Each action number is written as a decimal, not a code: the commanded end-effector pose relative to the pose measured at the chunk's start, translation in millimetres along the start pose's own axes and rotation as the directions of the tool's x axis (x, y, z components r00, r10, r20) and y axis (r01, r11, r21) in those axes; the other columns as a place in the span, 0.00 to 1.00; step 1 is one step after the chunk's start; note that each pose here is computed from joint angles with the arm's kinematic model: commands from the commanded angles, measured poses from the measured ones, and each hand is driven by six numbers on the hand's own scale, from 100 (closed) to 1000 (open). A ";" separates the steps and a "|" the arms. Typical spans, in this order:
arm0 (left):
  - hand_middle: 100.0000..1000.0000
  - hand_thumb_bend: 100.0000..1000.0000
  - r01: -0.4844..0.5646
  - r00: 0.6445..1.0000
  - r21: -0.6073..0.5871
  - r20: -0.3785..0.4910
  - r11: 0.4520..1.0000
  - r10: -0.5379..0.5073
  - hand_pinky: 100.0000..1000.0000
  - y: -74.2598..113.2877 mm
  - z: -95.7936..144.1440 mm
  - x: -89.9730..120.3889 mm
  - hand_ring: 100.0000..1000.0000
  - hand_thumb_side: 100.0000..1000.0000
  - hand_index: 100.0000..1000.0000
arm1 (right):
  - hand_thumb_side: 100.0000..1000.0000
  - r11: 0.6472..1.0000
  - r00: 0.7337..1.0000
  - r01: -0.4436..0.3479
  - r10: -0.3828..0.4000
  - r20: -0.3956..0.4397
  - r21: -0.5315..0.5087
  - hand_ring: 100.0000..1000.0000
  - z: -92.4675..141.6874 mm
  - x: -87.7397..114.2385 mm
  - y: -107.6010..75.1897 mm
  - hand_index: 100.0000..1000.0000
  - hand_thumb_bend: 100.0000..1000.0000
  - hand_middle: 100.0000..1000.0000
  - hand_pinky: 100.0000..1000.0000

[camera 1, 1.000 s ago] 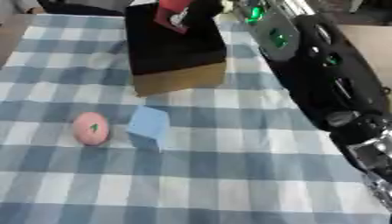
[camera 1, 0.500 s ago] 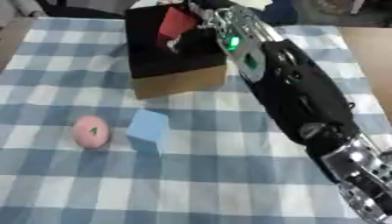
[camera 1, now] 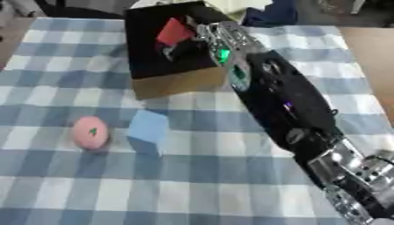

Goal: Pick up objects on the table and place them in the box.

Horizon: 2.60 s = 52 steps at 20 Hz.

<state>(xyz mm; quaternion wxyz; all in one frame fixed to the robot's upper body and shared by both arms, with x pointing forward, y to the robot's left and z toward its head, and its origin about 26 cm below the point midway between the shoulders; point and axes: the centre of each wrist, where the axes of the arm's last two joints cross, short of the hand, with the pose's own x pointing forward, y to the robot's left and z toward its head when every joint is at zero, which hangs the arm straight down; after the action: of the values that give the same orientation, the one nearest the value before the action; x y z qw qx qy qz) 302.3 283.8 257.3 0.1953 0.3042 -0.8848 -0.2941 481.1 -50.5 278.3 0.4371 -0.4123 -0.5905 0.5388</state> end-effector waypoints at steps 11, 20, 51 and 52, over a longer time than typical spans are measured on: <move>0.73 0.00 0.031 0.999 -0.036 0.034 0.999 -0.030 0.53 7.5 -6.1 4.2 0.76 0.91 0.86 | 0.90 0.993 0.991 -0.114 0.111 -0.075 -0.032 0.90 -2.2 8.4 -19.2 0.99 0.37 0.92 0.90; 0.73 0.00 0.033 0.999 -0.043 0.039 0.999 -0.031 0.53 8.1 -7.8 4.9 0.76 0.91 0.86 | 1.00 0.989 0.987 -0.145 0.142 -0.080 -0.028 0.93 -2.0 9.8 -22.1 1.00 0.52 0.94 0.92; 0.74 0.08 0.300 0.917 -0.686 0.018 0.663 -0.397 0.63 32.6 -22.1 7.8 0.79 0.93 0.89 | 0.89 0.902 0.936 0.132 0.024 0.352 -0.411 0.88 168.7 -41.1 -149.1 0.98 0.09 0.86 0.90; 0.74 0.12 0.302 0.914 -0.706 0.022 0.641 -0.406 0.64 33.0 -22.7 8.1 0.79 0.91 0.89 | 0.88 0.897 0.933 0.144 0.018 0.361 -0.418 0.88 174.9 -42.8 -150.0 0.98 0.08 0.86 0.91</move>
<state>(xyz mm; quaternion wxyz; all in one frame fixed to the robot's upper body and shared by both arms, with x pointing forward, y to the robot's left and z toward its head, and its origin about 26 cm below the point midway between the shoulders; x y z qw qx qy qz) 298.7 289.5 284.3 0.3054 0.3795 -0.6332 -0.6015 337.7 -144.2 404.1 0.2571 -0.3699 -0.7662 0.4582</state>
